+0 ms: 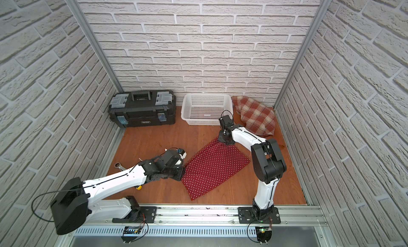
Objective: Roll up the skirts
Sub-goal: Adjust the skirt at the center of the board.
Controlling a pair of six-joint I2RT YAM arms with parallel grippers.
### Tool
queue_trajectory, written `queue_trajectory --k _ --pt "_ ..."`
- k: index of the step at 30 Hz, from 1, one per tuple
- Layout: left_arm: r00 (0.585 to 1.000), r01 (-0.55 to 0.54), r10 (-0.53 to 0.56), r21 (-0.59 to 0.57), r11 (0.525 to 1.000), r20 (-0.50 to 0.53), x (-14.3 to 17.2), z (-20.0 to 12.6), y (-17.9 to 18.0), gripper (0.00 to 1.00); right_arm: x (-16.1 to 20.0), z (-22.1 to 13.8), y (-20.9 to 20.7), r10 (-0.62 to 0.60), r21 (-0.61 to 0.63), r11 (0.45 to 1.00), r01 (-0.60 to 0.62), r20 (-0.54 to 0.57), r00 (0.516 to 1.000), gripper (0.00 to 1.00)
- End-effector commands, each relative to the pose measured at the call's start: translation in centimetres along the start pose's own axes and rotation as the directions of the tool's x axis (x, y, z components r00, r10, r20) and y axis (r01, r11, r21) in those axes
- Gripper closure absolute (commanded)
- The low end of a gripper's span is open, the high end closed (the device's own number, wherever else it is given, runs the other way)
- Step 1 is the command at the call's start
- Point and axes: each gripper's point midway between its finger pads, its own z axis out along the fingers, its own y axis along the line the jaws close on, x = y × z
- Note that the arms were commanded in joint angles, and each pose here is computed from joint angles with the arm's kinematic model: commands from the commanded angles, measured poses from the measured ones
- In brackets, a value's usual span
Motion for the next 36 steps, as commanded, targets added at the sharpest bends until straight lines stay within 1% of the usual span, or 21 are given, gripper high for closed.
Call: queue_trajectory --k 1,7,10,11,12,13,14,15,16,17,18,19,20,23,25,26,28,30,32,35,36 --pt "0.999 0.008 -0.006 -0.055 0.998 0.035 -0.2 -0.7 1.1 1.00 -2.1 -1.8 1.6 0.003 -0.046 0.999 0.000 0.078 0.997 0.98" --pt "0.997 0.036 -0.028 -0.128 0.991 0.065 -0.4 0.3 3.1 1.00 -3.1 0.0 3.5 -0.033 -0.076 0.996 0.037 0.052 0.998 0.98" --pt "0.995 0.064 -0.051 -0.155 0.986 0.083 -0.6 1.0 4.1 1.00 -3.1 1.4 4.7 -0.052 -0.109 0.993 0.054 0.028 0.998 0.98" --pt "0.994 0.078 -0.063 -0.174 0.982 0.089 -0.7 1.1 4.6 1.00 -2.6 2.7 5.0 -0.060 -0.122 0.991 0.061 0.006 0.998 0.97" --pt "0.992 0.094 -0.075 -0.200 0.975 0.100 -0.7 1.2 5.3 1.00 -2.4 3.3 5.3 -0.066 -0.135 0.989 0.066 0.001 0.998 0.95" --pt "0.989 0.112 -0.087 -0.221 0.969 0.121 -0.8 1.3 6.0 1.00 -2.3 3.9 5.5 -0.069 -0.143 0.987 0.068 0.000 0.998 0.91" --pt "0.984 0.136 -0.103 -0.238 0.962 0.147 -1.0 1.4 6.6 0.80 -2.3 4.4 5.6 -0.074 -0.147 0.986 0.073 -0.002 0.997 0.87" --pt "0.979 0.155 -0.116 -0.239 0.959 0.168 -1.3 1.5 7.0 0.69 -2.1 4.8 5.6 -0.076 -0.144 0.987 0.075 -0.008 0.997 0.82" --pt "0.974 0.168 -0.124 -0.242 0.956 0.187 -1.6 1.6 7.4 0.68 -2.0 5.1 5.5 -0.076 -0.136 0.988 0.073 -0.014 0.997 0.77" --pt "0.971 0.169 -0.120 -0.236 0.957 0.207 -2.1 1.6 7.4 0.60 -2.0 5.2 5.3 -0.071 -0.124 0.990 0.068 -0.017 0.997 0.70" --pt "0.970 0.163 -0.113 -0.231 0.959 0.217 -2.6 1.5 7.2 0.52 -1.8 5.1 5.1 -0.071 -0.118 0.991 0.068 -0.023 0.997 0.66" --pt "0.970 0.159 -0.109 -0.230 0.960 0.216 -2.9 1.5 7.1 0.44 -1.7 5.0 5.0 -0.072 -0.114 0.991 0.068 -0.024 0.997 0.64" --pt "0.974 0.148 -0.101 -0.228 0.962 0.203 -3.1 1.5 6.8 0.39 -1.7 4.6 4.9 -0.073 -0.112 0.991 0.071 -0.019 0.997 0.61" --pt "0.979 0.127 -0.085 -0.223 0.967 0.187 -2.9 1.5 6.3 0.36 -1.8 2.9 4.7 -0.074 -0.120 0.990 0.074 0.009 0.997 0.59" --pt "0.981 0.118 -0.085 -0.195 0.974 0.173 -2.5 1.8 6.1 0.35 -2.0 1.1 4.6 -0.075 -0.126 0.989 0.079 0.036 0.997 0.58" --pt "0.984 0.114 -0.088 -0.175 0.978 0.153 -2.1 2.1 5.9 0.36 -1.8 0.4 4.5 -0.076 -0.125 0.989 0.080 0.038 0.996 0.58" --pt "0.990 0.111 -0.099 -0.134 0.985 0.096 -0.9 2.8 5.2 0.41 -1.4 -1.0 4.3 -0.079 -0.131 0.988 0.084 0.046 0.996 0.58" --pt "0.992 0.126 -0.124 -0.099 0.987 0.035 0.9 3.5 4.8 0.46 -0.4 -2.6 4.0 -0.091 -0.126 0.987 0.096 0.046 0.995 0.58" --pt "0.990 0.139 -0.141 -0.100 0.985 -0.014 2.6 3.8 5.0 0.47 0.8 -3.8 3.3 -0.118 -0.100 0.988 0.121 0.039 0.992 0.58" --pt "0.987 0.149 -0.155 -0.152 0.977 -0.029 4.0 3.6 6.3 0.46 3.9 -4.6 1.2 -0.130 -0.053 0.990 0.129 -0.012 0.991 0.60" --pt "0.987 0.153 -0.159 -0.168 0.974 -0.023 4.1 3.4 6.7 0.46 5.4 -4.4 0.3 -0.121 -0.045 0.992 0.120 -0.041 0.992 0.64"
